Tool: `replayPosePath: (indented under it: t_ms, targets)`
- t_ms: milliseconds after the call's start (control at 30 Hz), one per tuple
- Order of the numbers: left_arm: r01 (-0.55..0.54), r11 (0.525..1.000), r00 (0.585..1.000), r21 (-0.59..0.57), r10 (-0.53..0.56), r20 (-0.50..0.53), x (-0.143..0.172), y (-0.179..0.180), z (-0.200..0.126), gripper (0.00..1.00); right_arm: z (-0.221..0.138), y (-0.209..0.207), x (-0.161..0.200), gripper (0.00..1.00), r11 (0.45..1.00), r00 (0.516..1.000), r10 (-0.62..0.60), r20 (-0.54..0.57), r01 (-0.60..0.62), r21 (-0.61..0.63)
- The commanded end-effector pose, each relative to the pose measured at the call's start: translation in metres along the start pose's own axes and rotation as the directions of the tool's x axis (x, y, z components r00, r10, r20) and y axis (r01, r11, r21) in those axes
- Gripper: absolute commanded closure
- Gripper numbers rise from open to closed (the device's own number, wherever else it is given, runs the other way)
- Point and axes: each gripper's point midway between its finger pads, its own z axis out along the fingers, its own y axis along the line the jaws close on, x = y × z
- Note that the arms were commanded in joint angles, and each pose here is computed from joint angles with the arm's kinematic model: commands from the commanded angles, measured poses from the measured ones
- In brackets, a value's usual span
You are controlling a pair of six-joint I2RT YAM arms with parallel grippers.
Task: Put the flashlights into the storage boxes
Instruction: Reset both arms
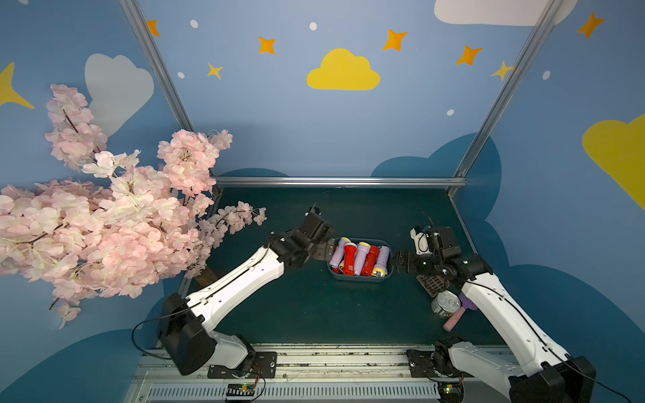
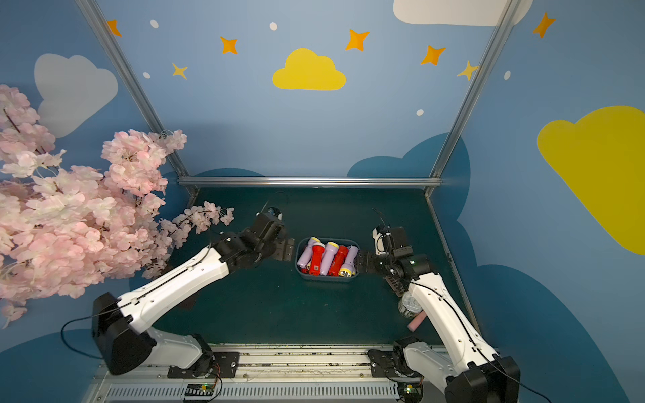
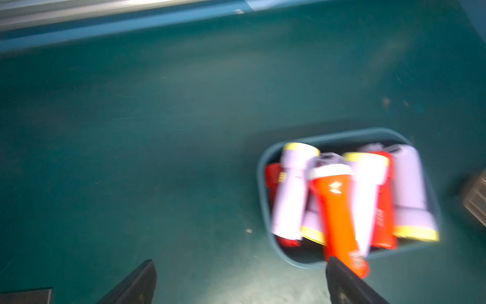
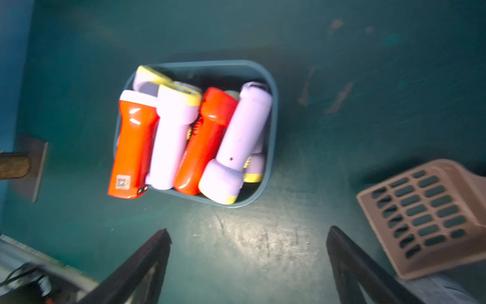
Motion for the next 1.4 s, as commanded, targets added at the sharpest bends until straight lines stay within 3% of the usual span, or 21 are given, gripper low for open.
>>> replayPosePath:
  t_ms: [0, 133, 233, 333, 467, 700, 933, 1067, 1233, 1367]
  targets:
    - [0.070, 0.996, 0.990, -0.062, -0.061, 0.127, -0.001, 0.042, -0.006, 0.01, -0.010, -0.028, -0.017, 0.07, 0.987, 0.997, 0.000, 0.075, -0.012, 0.162]
    - [0.090, 0.988, 0.974, -0.123, -0.062, 0.216, 0.017, 0.076, -0.009, 0.01, -0.006, -0.059, -0.022, 0.07, 0.949, 0.994, 0.016, 0.106, -0.049, 0.313]
    - [0.108, 0.982, 0.970, -0.156, -0.070, 0.235, 0.027, 0.087, -0.006, 0.01, 0.005, -0.067, -0.024, 0.07, 0.941, 0.992, -0.002, 0.126, -0.040, 0.335]
    - [0.093, 0.978, 0.970, -0.188, -0.047, 0.238, 0.034, 0.094, -0.001, 0.01, 0.012, -0.082, -0.028, 0.07, 0.921, 0.974, -0.056, 0.222, -0.035, 0.387]
    - [0.041, 0.971, 0.964, -0.234, 0.023, 0.266, 0.034, 0.102, 0.008, 0.01, 0.012, -0.102, -0.036, 0.07, 0.880, 0.929, -0.164, 0.333, -0.015, 0.475]
    - [0.056, 0.951, 0.938, -0.303, 0.055, 0.343, 0.030, 0.141, 0.032, 0.01, 0.020, -0.134, -0.057, 0.07, 0.826, 0.897, -0.181, 0.402, -0.083, 0.557]
    - [0.089, 0.943, 0.942, -0.320, 0.025, 0.336, 0.035, 0.179, 0.061, 0.01, 0.053, -0.141, -0.058, 0.07, 0.876, 0.908, -0.130, 0.398, -0.082, 0.474]
    - [0.098, 0.949, 0.936, -0.299, 0.015, 0.353, 0.039, 0.192, 0.071, 0.01, 0.061, -0.131, -0.057, 0.07, 0.930, 0.870, -0.139, 0.473, -0.050, 0.365]
    - [0.181, 0.954, 0.914, -0.239, -0.073, 0.400, 0.046, 0.208, 0.081, 0.00, 0.073, -0.124, -0.060, 0.07, 0.958, 0.842, -0.176, 0.510, 0.028, 0.285]
    - [0.144, 0.967, 0.927, -0.210, -0.058, 0.370, 0.044, 0.204, 0.091, 0.01, 0.079, -0.113, -0.064, 0.07, 0.968, 0.830, -0.210, 0.516, 0.102, 0.229]
